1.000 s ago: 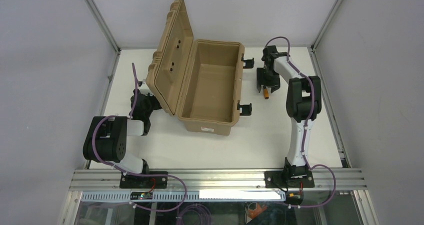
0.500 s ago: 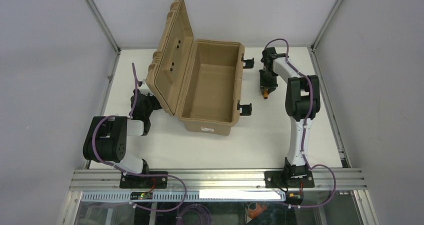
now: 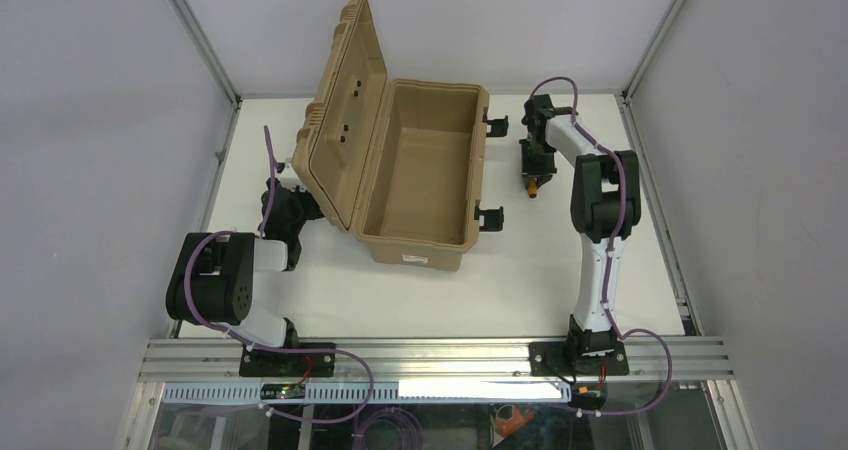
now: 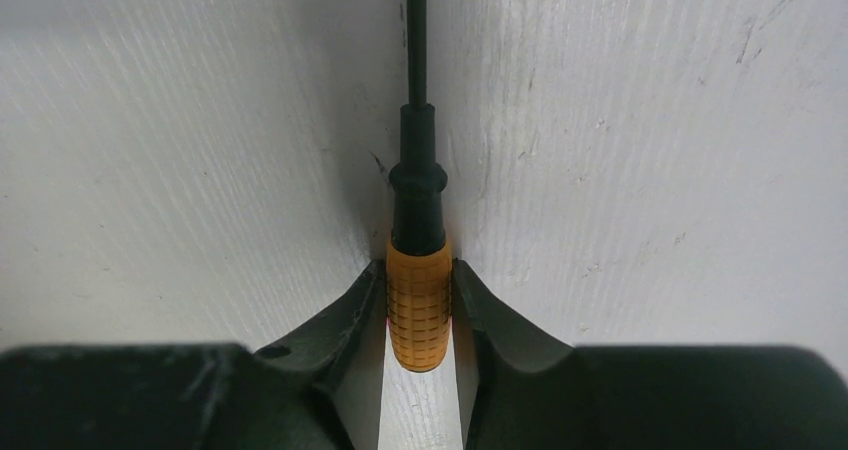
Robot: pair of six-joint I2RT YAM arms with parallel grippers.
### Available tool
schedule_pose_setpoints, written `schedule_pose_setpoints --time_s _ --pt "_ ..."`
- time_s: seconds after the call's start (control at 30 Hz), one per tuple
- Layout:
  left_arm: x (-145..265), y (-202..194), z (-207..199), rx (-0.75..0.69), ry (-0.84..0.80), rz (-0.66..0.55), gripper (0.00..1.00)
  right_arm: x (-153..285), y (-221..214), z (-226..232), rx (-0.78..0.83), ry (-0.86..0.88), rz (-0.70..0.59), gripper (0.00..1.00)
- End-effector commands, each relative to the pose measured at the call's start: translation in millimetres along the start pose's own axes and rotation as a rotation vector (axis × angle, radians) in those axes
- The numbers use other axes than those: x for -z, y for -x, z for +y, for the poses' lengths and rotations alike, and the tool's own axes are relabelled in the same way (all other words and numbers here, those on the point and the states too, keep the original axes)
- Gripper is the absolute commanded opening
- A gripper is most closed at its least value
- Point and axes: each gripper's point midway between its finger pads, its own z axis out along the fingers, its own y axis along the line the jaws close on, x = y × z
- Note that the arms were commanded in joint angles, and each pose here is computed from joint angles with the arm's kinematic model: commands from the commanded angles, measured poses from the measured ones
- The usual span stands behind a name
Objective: Put the screwdriver in the bin
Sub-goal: Pick up the screwdriver from the center of the board.
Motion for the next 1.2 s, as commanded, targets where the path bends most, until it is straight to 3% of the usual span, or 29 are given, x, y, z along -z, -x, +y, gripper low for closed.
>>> schedule_pose_setpoints --time_s 0.0,1.17 --pt "1.8 18.5 -3.2 0.01 -0.021 -0.063 0.99 14.5 5.8 -9.6 -0.024 -0.029 -0.053 0.0" --pt "1.8 18.6 -3.0 0.01 -0.019 -0.063 0.99 185.7 25.2 -3.1 -0.15 0.16 -0.4 0.0"
